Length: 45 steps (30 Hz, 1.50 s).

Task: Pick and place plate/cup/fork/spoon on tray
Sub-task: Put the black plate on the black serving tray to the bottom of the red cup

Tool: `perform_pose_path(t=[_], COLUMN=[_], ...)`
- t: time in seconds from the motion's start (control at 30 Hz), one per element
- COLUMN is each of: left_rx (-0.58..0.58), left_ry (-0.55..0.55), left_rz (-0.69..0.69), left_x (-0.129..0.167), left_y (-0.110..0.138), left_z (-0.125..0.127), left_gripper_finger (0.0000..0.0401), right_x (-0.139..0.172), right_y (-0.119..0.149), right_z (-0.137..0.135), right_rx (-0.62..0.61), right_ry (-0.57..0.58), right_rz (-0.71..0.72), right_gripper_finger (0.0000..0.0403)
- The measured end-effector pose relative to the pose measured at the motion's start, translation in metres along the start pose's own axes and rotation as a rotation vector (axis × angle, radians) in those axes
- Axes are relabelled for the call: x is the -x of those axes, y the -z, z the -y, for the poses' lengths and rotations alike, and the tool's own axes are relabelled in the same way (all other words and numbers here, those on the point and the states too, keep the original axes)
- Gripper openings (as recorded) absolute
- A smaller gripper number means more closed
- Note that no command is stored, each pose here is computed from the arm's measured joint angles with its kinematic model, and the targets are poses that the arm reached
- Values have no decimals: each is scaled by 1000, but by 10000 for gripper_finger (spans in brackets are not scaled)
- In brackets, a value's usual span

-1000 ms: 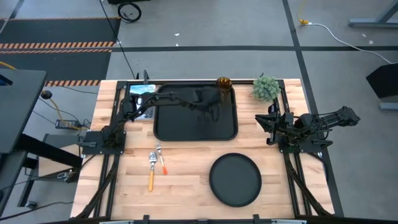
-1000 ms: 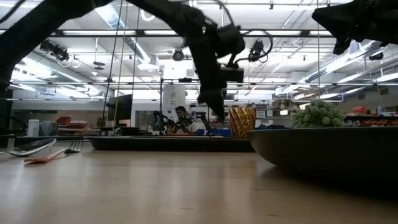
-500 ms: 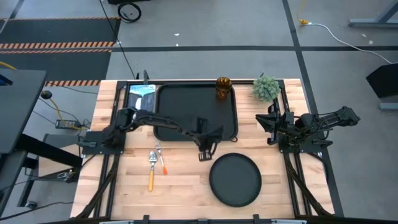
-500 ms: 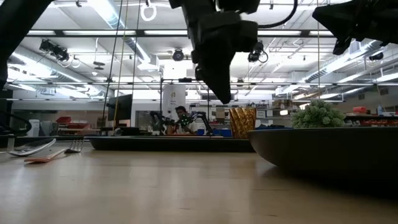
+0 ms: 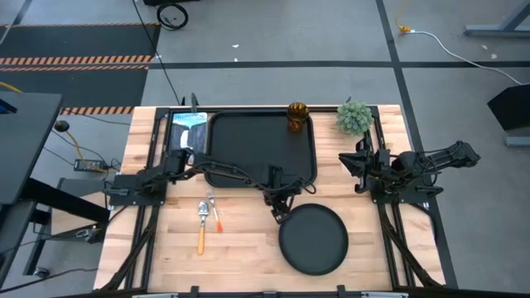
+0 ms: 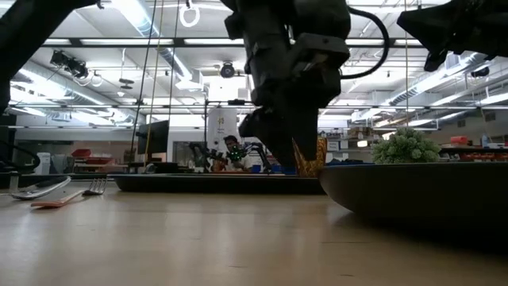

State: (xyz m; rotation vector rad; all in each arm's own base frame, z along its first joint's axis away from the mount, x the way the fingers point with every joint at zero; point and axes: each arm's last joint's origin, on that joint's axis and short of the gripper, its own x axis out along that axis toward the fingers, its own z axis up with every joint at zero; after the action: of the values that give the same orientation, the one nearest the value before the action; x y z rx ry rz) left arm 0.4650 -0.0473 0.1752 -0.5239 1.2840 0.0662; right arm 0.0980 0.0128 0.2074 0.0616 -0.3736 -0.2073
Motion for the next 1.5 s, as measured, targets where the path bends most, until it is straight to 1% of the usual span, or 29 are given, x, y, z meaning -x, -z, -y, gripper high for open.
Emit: perform_pose_path(t=[0.07, 0.3, 0.47, 0.57, 0.73, 1.3, 1.4, 1.5], left_rx=[19, 18, 24, 36, 39, 35, 37, 36], left_ry=[7, 53, 41, 30, 28, 29, 10, -9], left_rz=[10, 46, 63, 64, 56, 79, 92, 105], left_x=[-1, -2, -8, -9, -22, -20, -20, -20], left_y=[-1, 0, 2, 2, 4, 2, 1, 1], left_z=[1, 13, 19, 19, 20, 21, 20, 19], left_gripper_finger=[191, 171, 162, 156, 146, 140, 126, 96], right_x=[0, 0, 0, 0, 0, 0, 0, 0], right_y=[0, 1, 1, 0, 0, 0, 0, 0], right_z=[0, 0, 0, 0, 0, 0, 0, 0], right_rx=[4, 7, 8, 9, 8, 13, 14, 13], right_ry=[2, 5, 5, 5, 0, -1, -1, -1], right_rz=[-4, -6, -6, -4, -2, 4, 4, 4], right_gripper_finger=[50, 50, 50, 50, 50, 50, 50, 50])
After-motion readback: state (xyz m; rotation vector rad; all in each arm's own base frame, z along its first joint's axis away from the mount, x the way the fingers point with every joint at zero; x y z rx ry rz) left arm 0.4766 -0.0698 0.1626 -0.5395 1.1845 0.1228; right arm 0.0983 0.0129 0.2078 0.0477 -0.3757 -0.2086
